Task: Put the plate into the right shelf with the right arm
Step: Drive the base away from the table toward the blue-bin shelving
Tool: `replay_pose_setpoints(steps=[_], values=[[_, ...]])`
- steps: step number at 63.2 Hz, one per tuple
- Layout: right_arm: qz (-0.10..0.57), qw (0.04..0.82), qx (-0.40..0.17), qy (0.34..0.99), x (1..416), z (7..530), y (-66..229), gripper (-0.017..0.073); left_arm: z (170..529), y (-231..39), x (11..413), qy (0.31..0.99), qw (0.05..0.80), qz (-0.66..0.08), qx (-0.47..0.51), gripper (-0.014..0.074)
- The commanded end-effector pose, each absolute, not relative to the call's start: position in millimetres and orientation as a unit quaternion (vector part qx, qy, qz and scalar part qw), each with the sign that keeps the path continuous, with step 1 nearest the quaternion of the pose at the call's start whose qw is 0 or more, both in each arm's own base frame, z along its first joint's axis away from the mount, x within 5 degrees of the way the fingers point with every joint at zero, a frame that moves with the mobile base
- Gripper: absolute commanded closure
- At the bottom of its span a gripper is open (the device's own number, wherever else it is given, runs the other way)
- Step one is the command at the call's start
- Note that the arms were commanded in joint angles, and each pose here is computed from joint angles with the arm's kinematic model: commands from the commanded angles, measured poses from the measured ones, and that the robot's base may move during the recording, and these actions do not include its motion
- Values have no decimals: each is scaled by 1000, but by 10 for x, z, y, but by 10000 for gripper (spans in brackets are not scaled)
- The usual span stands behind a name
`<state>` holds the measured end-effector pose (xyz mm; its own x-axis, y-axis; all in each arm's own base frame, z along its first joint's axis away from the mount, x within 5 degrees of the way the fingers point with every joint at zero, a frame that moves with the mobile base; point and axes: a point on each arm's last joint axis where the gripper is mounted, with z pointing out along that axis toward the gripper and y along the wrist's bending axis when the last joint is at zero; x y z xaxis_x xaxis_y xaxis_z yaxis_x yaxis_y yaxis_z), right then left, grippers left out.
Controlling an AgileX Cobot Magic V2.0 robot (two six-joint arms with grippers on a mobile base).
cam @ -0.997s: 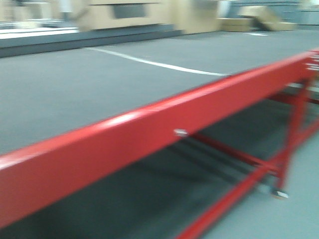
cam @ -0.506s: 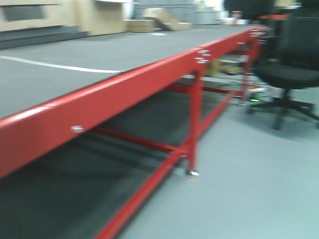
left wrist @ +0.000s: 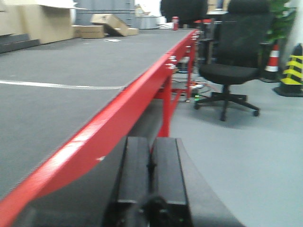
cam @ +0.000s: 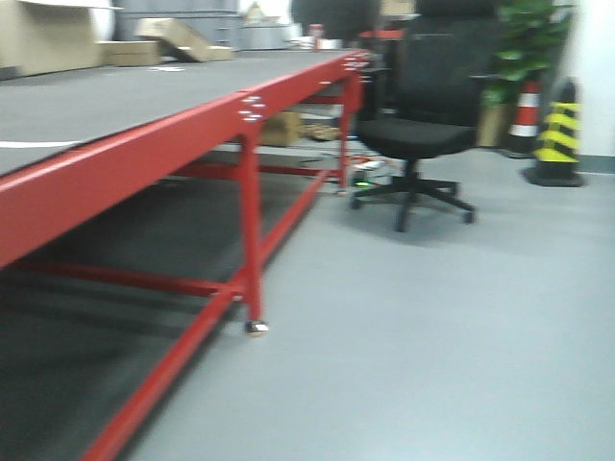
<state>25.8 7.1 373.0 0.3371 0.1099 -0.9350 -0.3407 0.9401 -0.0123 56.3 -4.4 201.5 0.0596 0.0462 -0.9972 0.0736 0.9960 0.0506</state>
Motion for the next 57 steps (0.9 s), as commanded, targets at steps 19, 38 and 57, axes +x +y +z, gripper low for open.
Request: replay_pose_setpoints(steps=[19, 38, 57], values=[[145, 839, -110, 512, 208, 3890, 80, 508, 2068, -33, 551, 654, 755, -9, 37, 640], [145, 840, -110, 512, 205, 3891, 79, 508, 2063, -33, 555, 657, 753, -9, 37, 640], [145, 840, -110, 511, 204, 3893, 79, 508, 2063, -32, 555, 657, 753, -8, 36, 640]])
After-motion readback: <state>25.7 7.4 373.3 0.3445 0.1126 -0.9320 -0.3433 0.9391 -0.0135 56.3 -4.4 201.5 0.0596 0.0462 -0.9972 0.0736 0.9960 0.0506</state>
